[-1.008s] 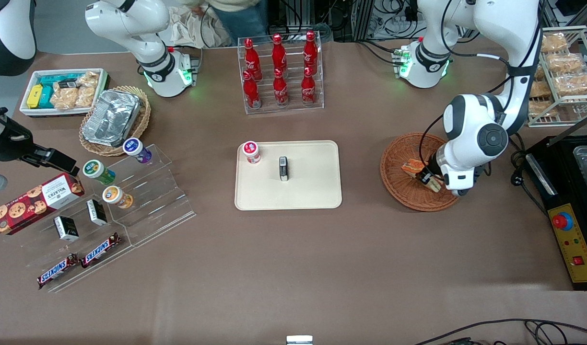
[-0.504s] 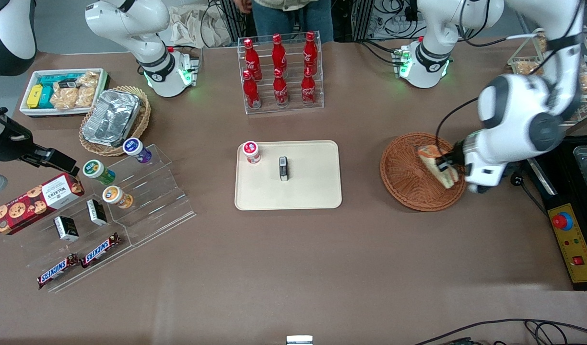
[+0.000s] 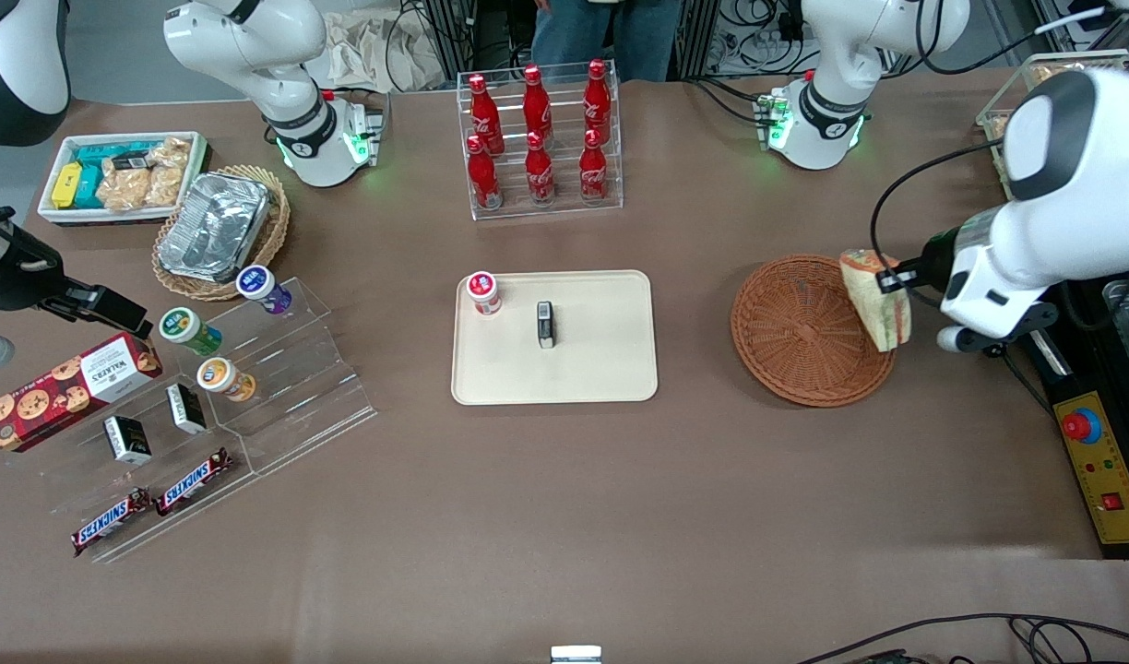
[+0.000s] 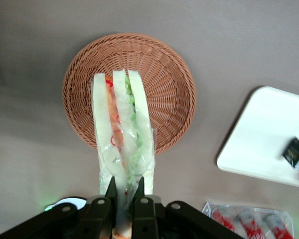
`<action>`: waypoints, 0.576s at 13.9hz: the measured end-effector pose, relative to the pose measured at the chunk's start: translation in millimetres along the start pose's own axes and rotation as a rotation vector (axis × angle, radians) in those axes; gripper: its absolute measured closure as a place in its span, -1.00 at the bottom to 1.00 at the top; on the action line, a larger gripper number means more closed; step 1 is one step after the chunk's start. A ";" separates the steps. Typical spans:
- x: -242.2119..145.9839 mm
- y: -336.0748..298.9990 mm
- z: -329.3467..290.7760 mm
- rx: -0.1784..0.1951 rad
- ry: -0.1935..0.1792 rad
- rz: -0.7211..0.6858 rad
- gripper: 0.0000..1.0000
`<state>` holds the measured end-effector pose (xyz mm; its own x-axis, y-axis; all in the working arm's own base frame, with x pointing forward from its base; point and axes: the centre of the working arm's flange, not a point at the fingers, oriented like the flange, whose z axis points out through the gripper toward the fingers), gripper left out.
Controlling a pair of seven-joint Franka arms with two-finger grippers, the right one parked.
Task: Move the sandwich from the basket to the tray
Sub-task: 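Carry the sandwich with the left gripper over the cream tray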
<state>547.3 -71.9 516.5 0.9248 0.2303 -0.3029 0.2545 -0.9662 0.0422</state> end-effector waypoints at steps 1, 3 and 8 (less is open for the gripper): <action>-3.1 -0.1 -12.1 -0.001 0.002 0.035 0.70; -9.6 8.2 -24.0 0.001 0.007 0.141 0.70; -41.3 89.1 -3.3 0.029 -0.021 0.393 0.70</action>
<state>532.7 -167.2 536.0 0.9441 -0.1603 -0.2880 -0.1267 -0.9831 0.1321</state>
